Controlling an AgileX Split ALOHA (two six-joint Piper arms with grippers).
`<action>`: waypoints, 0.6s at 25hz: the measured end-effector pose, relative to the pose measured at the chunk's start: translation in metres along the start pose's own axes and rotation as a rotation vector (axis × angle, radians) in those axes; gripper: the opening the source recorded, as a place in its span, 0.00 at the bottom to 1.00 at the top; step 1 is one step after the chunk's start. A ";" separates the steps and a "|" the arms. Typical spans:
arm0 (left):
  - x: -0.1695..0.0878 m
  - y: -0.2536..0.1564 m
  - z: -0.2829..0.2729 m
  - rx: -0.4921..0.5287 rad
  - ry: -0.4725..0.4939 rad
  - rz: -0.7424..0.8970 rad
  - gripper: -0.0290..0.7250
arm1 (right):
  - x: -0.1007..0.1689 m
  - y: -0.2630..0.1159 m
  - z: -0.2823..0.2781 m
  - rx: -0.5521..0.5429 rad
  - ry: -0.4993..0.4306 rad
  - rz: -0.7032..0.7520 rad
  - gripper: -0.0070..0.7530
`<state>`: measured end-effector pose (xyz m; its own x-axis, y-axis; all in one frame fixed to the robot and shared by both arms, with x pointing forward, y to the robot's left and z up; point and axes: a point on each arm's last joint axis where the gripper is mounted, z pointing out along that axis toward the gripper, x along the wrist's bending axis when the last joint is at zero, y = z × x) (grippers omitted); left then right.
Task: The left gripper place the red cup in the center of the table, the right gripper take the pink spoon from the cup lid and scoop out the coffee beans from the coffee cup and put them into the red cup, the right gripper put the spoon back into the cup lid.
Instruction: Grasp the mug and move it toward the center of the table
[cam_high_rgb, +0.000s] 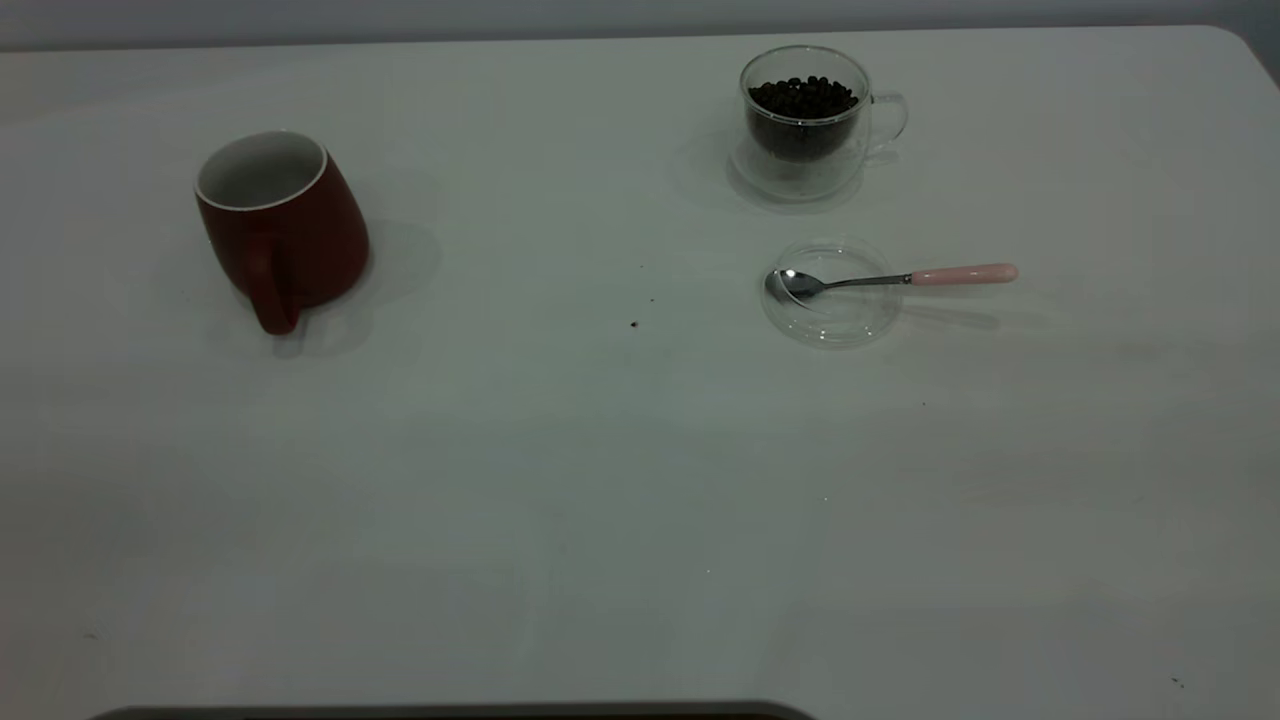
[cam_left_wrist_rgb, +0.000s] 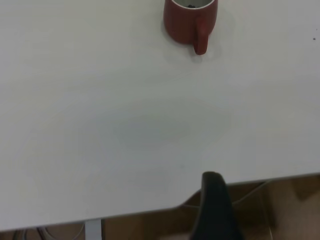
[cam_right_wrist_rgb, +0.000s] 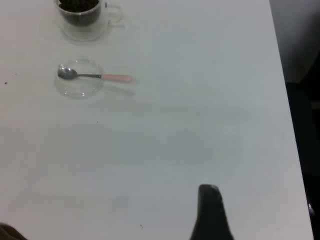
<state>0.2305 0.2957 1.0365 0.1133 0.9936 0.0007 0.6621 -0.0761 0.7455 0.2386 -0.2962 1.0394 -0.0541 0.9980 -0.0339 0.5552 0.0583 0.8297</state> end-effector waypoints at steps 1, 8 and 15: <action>0.000 0.005 -0.002 -0.010 0.001 -0.001 0.82 | 0.000 0.000 0.000 0.000 0.000 0.000 0.76; 0.004 0.077 -0.010 0.045 -0.004 -0.005 0.82 | 0.000 0.000 0.000 0.001 0.000 0.000 0.76; 0.012 0.144 0.045 0.271 -0.037 0.140 0.82 | 0.000 0.000 0.000 0.001 0.000 0.000 0.76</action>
<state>0.3604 0.2924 1.1134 0.2410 0.9685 0.0623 0.8111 -0.2362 0.5351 0.2385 -0.2962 1.0394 -0.0542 0.9980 -0.0338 0.5559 0.0583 0.8292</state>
